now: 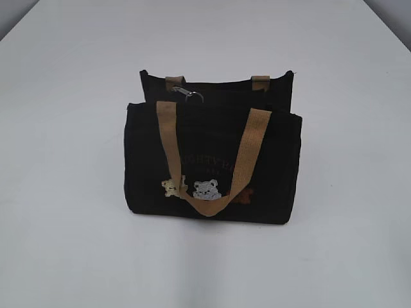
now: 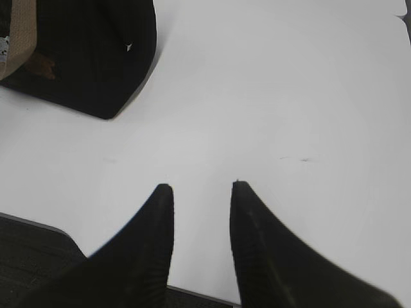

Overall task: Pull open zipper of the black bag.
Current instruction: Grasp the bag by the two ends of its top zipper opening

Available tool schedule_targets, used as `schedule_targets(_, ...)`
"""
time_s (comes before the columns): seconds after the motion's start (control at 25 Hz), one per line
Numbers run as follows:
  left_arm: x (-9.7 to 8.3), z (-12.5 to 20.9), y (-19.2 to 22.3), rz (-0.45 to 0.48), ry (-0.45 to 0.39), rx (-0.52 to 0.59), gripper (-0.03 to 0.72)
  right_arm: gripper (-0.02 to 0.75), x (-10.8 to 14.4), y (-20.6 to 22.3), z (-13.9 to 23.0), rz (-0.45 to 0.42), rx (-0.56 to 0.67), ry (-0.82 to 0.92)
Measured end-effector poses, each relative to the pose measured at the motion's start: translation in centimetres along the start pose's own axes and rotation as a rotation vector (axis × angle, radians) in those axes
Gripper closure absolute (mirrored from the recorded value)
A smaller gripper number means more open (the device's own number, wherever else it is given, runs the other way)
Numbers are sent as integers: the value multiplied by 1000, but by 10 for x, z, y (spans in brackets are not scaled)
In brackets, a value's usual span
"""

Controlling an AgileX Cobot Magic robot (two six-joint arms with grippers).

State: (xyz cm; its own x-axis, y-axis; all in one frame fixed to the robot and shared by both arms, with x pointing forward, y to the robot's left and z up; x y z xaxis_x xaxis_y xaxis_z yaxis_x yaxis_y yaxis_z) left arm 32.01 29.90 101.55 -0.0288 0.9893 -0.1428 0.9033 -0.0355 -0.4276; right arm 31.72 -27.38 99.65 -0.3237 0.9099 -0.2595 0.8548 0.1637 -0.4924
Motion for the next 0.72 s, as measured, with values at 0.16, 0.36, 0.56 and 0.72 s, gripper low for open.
schedule_targets(0.16, 0, 0, 0, -1, 1, 0, 452, 492, 0, 0, 0, 0, 0, 0)
schedule_targets(0.36, 0, 0, 0, -1, 1, 0, 451, 492, 0, 0, 0, 0, 0, 0)
schedule_targets(0.56, 0, 0, 0, -3, 1, 0, 451, 492, 0, 0, 0, 0, 0, 0)
schedule_targets(0.72, 0, 0, 0, 3, -1, 0, 451, 492, 0, 0, 0, 0, 0, 0)
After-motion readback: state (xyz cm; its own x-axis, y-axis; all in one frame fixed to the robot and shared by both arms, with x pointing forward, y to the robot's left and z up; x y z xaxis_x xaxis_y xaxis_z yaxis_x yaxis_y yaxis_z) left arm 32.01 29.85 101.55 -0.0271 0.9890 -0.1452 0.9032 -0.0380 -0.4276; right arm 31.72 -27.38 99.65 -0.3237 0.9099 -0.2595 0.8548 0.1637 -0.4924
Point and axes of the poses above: a point on each arm's last joint axis where the gripper is mounted, y pointing out along that axis toward the gripper, x along the wrist's bending axis when the last joint is at zero, z = x × y, the point moved 10 cm from there along y, pointing out along that axis toward the gripper, and after that the axes turned 10 degrees about -y, right-handed, at the moved point
